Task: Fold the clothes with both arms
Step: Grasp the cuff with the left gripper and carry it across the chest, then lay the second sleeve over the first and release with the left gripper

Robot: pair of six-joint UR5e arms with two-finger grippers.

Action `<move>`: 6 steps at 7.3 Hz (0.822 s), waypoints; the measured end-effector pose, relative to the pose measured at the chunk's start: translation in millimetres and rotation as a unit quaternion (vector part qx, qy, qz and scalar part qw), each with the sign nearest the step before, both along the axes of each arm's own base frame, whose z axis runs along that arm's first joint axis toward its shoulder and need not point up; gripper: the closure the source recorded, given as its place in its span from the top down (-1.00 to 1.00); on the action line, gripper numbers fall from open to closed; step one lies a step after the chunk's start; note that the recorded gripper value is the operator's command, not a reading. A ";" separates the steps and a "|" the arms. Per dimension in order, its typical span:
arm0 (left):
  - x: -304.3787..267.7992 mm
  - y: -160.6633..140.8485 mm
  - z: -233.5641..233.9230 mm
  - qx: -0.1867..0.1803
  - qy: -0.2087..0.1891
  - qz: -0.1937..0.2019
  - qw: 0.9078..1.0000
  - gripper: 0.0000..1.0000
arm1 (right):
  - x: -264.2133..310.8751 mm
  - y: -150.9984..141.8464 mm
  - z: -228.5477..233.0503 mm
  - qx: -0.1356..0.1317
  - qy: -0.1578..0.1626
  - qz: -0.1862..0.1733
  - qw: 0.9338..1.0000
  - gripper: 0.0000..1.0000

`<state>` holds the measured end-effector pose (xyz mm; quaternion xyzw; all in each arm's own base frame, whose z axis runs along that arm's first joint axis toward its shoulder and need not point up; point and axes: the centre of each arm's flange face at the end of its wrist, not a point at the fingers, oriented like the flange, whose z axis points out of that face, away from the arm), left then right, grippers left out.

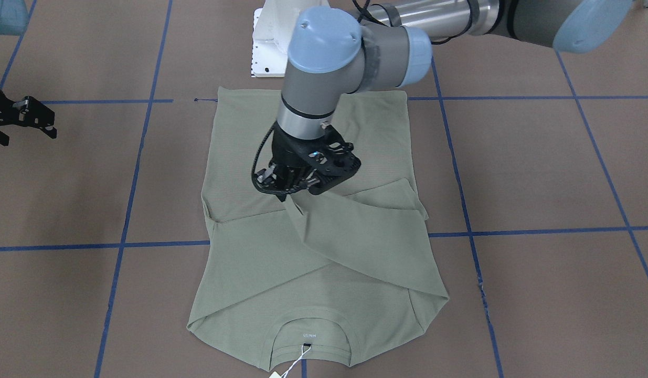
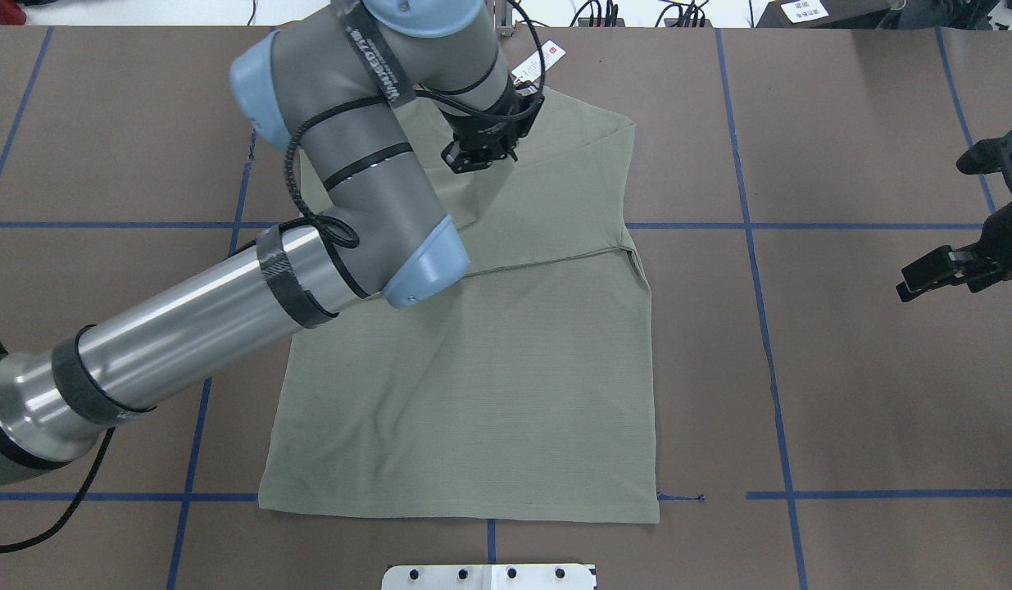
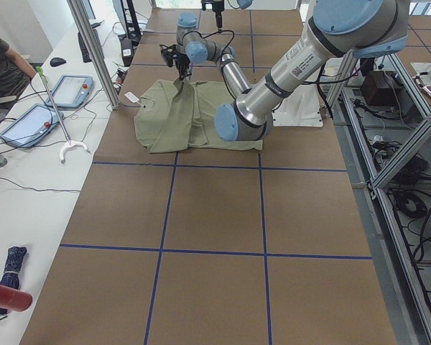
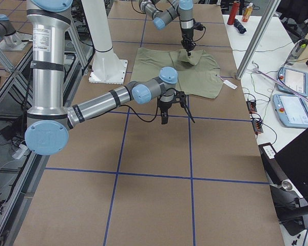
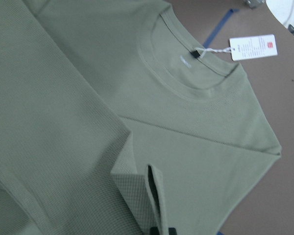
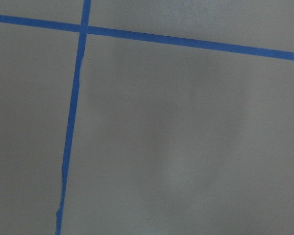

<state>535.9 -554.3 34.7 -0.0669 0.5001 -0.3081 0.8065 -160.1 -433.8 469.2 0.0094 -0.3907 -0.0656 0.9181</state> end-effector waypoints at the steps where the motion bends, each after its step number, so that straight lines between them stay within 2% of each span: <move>1: 26.8 6.8 -8.9 -0.007 0.010 0.001 1.000 -1.00 | 0.2 -0.6 1.8 -0.002 0.000 0.001 1.000 1.00; 3: 61.3 13.5 -3.3 -0.011 0.011 -0.004 1.000 -1.00 | -0.1 -1.9 0.6 -0.003 -0.003 0.002 1.000 1.00; 4: 74.4 22.3 -1.7 -0.017 0.012 -0.004 1.000 0.63 | -0.3 -2.5 0.0 -0.003 -0.004 0.002 1.000 1.00; 5: 98.5 41.2 -3.6 -0.021 0.017 -0.005 1.000 1.00 | -0.7 -3.1 -0.9 -0.003 -0.005 0.002 1.000 1.00; 6: 131.0 65.1 -6.7 -0.005 0.031 -0.010 0.999 1.00 | -1.4 -3.7 -2.4 -0.003 -0.008 0.002 1.000 1.00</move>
